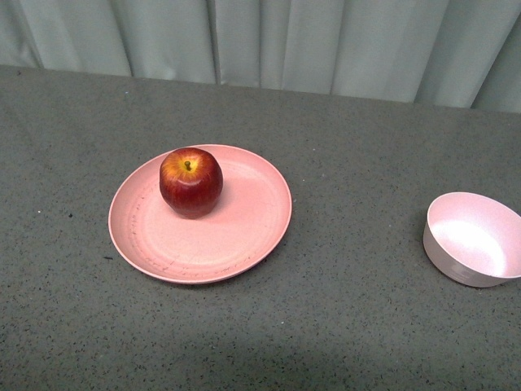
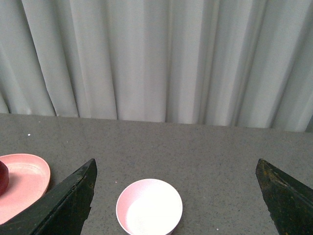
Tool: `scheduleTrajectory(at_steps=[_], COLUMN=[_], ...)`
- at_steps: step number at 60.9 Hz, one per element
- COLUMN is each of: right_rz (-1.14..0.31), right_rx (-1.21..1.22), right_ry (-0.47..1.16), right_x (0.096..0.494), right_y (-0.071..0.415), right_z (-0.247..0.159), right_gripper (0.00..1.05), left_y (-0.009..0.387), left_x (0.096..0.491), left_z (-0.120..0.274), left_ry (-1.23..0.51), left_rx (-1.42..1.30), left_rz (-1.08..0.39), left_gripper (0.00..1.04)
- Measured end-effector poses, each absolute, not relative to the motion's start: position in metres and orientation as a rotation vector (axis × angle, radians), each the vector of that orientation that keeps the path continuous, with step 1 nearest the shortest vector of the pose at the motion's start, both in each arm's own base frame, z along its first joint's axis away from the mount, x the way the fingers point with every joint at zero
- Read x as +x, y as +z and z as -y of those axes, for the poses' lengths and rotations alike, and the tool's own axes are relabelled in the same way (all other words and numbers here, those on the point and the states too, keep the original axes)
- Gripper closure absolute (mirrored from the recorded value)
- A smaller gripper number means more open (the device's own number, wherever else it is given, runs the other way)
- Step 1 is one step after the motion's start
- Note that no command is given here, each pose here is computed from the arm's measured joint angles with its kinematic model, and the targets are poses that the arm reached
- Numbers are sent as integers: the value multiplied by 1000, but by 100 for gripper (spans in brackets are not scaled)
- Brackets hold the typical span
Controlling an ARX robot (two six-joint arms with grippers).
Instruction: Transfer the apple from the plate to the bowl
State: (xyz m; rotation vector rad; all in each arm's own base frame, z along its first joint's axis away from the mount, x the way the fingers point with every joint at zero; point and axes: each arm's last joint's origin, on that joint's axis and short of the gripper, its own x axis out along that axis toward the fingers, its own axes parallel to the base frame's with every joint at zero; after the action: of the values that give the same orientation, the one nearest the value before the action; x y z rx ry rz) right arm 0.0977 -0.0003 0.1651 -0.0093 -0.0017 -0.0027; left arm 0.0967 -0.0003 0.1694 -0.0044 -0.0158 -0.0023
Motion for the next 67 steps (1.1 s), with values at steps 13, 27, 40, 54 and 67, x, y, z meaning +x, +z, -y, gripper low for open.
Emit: scheduleTrajectory(at_steps=[13,27,40,54,67], right_rz=[2,2,2,2,2], right_rx=[-9,-9,-9,-9,-9], right_ry=[-3,-3,-3,-3,-3], right_x=[98,98,98,98,98], right_y=[165,165,165,165,165], right_z=[0,0,0,0,0], right_gripper=[9,9,9,9,9], left_y=[169,169,169,169,169], left_x=[97,97,97,97,97], left_z=[0,0,0,0,0], left_ry=[-2,-2,-2,-2,-2], left_rx=[-5,-4,-4,-4,-4], left_rz=[16,16,16,16,16], left_gripper=[7,7,7,7,7])
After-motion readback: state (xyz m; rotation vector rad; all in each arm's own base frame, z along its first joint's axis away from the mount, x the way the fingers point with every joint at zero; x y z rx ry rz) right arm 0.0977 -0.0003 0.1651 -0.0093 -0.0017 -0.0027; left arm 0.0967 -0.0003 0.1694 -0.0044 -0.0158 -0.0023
